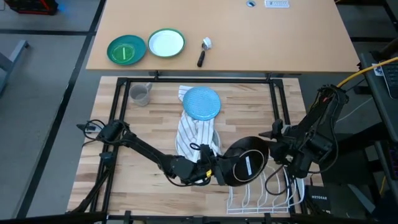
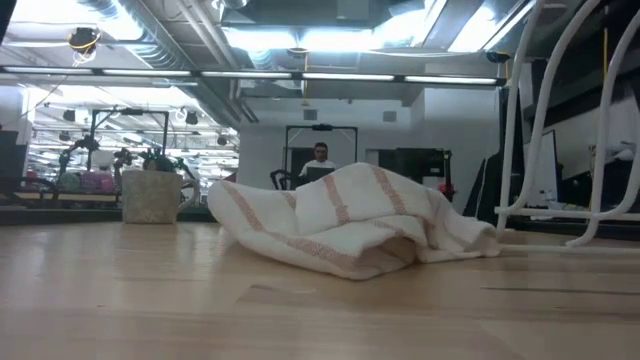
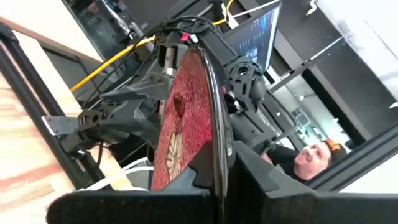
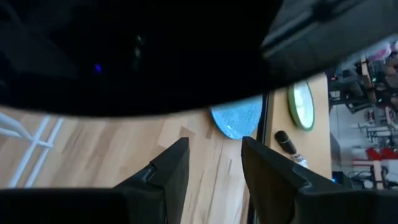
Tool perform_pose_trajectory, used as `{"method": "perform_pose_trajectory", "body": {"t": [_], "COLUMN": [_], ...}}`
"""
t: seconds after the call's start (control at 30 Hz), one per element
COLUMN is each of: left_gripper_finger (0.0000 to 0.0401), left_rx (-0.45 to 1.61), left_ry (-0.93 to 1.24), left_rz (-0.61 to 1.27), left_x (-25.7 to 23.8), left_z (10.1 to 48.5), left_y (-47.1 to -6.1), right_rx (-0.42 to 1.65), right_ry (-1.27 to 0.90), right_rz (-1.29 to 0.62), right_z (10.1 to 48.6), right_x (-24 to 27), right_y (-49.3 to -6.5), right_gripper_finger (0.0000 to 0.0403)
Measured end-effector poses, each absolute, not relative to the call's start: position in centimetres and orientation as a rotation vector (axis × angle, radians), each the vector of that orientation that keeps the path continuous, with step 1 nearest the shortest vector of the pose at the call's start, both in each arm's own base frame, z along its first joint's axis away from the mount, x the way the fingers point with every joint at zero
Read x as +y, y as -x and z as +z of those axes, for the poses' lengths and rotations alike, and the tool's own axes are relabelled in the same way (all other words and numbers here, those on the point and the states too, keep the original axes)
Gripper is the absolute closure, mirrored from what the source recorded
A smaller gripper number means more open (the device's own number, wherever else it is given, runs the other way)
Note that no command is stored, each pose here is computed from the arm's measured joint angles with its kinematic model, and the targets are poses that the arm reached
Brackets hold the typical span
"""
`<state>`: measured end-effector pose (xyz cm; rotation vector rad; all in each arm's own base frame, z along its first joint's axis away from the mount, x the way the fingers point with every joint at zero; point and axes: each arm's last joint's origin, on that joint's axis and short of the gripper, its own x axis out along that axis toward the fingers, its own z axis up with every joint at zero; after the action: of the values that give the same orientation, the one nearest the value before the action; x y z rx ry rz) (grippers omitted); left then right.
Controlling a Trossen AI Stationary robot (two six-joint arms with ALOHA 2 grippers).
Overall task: Sort dishes
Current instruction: Put the red plate into the dish rack
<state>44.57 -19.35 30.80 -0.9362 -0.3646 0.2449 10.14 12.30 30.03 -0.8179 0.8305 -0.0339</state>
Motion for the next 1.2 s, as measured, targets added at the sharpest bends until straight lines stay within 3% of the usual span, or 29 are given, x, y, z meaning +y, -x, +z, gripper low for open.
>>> {"method": "perform_pose_trajectory", "body": {"t": [0.4,0.7,0.93,1.2], "left_gripper_finger": [0.0382,0.0382,0.0382,0.0382], "left_rx": [-0.354,-0.346,-0.349,-0.348], "left_ry": [0.911,0.883,0.882,0.858], "left_rz": [0.246,0.231,0.24,0.243], "left_x": [-19.4,-19.5,-19.4,-19.4], "left_z": [30.8,30.8,30.8,30.8], "left_y": [-44.6,-44.5,-44.6,-44.6], "right_rx": [0.772,0.83,0.988,1.126], "right_ry": [0.776,0.65,0.44,0.419], "right_rz": [0.026,0.208,0.365,0.441], "right_z": [33.8,36.2,36.0,34.7], "right_x": [12.6,12.8,13.7,15.7], "right_y": [-10.2,-9.9,-9.7,-10.4], "right_gripper_finger": [0.0253,0.0253,0.0253,0.0253]}}
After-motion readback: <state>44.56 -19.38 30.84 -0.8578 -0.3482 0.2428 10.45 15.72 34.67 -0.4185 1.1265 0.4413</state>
